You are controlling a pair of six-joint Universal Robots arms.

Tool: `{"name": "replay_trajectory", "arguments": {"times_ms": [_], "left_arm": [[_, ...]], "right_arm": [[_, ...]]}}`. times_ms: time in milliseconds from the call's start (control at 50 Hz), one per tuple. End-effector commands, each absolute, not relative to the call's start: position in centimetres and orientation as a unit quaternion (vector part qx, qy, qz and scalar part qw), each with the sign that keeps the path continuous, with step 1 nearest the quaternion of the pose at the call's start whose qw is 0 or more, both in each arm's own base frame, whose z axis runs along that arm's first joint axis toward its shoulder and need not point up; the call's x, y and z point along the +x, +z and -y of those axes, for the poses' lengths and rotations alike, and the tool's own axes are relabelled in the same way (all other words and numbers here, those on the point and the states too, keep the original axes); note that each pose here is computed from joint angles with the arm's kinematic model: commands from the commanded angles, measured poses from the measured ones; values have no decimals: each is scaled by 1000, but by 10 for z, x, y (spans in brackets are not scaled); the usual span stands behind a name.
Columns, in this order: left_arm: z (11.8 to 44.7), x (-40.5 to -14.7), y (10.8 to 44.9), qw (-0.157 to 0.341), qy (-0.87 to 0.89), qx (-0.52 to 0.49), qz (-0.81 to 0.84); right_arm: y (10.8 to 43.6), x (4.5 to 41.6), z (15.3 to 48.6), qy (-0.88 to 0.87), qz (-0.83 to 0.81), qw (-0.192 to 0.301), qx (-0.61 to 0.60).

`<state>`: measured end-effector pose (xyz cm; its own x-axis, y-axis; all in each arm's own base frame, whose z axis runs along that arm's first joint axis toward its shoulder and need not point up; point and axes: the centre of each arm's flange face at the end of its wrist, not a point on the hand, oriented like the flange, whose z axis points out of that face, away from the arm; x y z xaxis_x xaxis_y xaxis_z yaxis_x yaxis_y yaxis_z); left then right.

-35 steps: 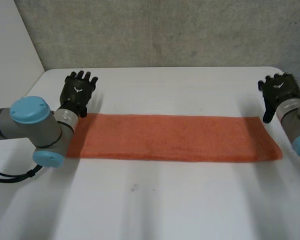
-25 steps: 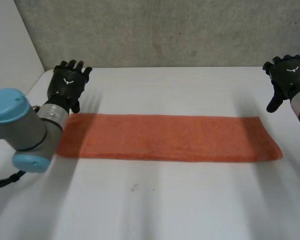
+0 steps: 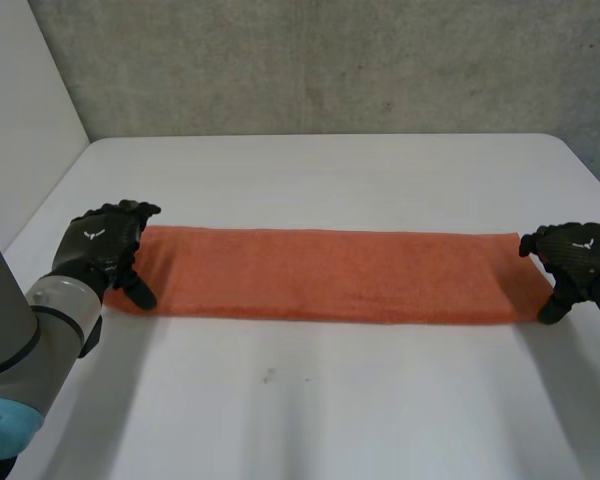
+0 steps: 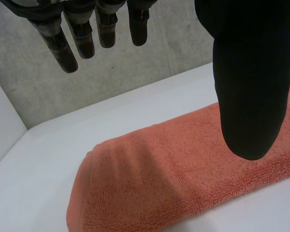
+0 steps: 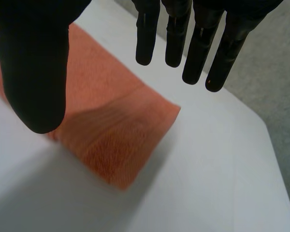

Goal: Fold the laundry

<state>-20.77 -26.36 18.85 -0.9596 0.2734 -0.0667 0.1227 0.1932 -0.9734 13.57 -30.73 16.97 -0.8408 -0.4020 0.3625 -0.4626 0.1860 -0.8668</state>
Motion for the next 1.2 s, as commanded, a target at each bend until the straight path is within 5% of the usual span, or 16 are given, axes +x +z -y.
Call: {"name": "replay_trajectory", "arguments": {"times_ms": [20,880,1200], "left_arm": [[265,-207,186,54,624,-126,769],[265,-204,184,52,631,-121,764],[263,-205,183,53,630,-123,765]], "right_arm": [[148,128,318,561,774,38,291],[121,115,344,556,781,55,278],[154,-15,385,531,780,285,171]]}}
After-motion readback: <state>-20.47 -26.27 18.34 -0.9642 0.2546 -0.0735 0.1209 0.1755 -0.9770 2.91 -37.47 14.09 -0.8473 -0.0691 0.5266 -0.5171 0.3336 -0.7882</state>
